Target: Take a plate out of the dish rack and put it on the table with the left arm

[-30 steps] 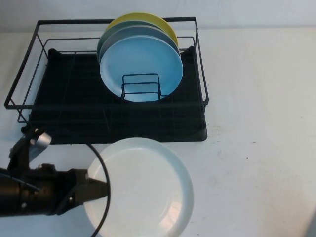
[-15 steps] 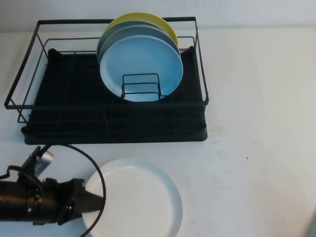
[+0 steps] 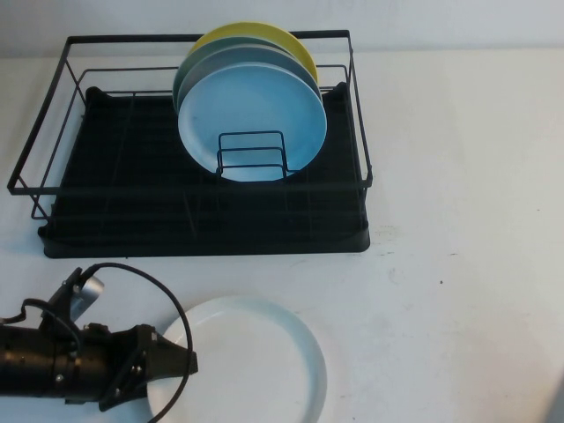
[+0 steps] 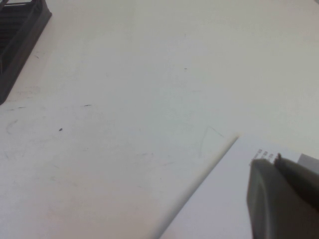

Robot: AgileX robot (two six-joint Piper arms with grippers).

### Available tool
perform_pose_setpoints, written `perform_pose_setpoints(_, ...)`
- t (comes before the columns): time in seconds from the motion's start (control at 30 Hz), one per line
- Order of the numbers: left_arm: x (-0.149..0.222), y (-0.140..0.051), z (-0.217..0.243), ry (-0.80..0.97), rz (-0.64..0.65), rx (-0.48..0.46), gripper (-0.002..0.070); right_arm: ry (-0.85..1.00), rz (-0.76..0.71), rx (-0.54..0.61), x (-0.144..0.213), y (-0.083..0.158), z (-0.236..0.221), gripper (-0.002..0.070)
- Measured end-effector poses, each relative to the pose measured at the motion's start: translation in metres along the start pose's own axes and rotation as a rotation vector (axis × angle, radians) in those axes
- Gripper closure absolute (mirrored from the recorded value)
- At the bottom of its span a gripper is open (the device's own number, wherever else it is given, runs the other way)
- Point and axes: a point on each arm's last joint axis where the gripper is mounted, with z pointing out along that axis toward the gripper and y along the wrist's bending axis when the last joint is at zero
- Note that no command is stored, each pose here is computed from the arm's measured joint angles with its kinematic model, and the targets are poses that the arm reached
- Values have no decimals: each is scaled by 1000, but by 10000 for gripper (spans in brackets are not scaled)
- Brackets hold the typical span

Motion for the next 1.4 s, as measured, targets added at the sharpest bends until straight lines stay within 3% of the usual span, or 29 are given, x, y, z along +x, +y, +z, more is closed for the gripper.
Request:
perform_pose_setpoints(0.17, -5, -3, -1, -54, 13, 26, 261, 0, 0, 0, 0, 0, 0, 696)
perform_pose_setpoints(0.33, -9, -18, -14, -154, 89, 32, 277, 0, 0, 0, 0, 0, 0, 696)
perform_pose_setpoints(0.6, -2, -28, -37, -186, 216, -114, 317, 0, 0, 0, 0, 0, 0, 696)
perform_pose_setpoints(0.67, -1, -34, -47, -235, 264, -153, 360, 0, 0, 0, 0, 0, 0, 696)
perform_pose_setpoints(0.8, 4, -57, -77, -422, 423, -233, 569, 0, 0, 0, 0, 0, 0, 696)
perform_pose_setpoints(0.87, 13, -75, -99, -565, 544, -281, 632, 0, 0, 0, 0, 0, 0, 696)
perform_pose_setpoints(1.03, 58, -116, -158, -992, 793, -421, 672, 0, 0, 0, 0, 0, 0, 696)
perform_pose_setpoints(1.1, 82, -123, -170, -1113, 871, -459, 675, 0, 0, 0, 0, 0, 0, 696)
perform_pose_setpoints(1.23, 120, -120, -173, -1208, 931, -492, 676, 0, 0, 0, 0, 0, 0, 696)
perform_pose_setpoints(1.4, 129, -107, -160, -1091, 835, -476, 677, 0, 0, 0, 0, 0, 0, 696)
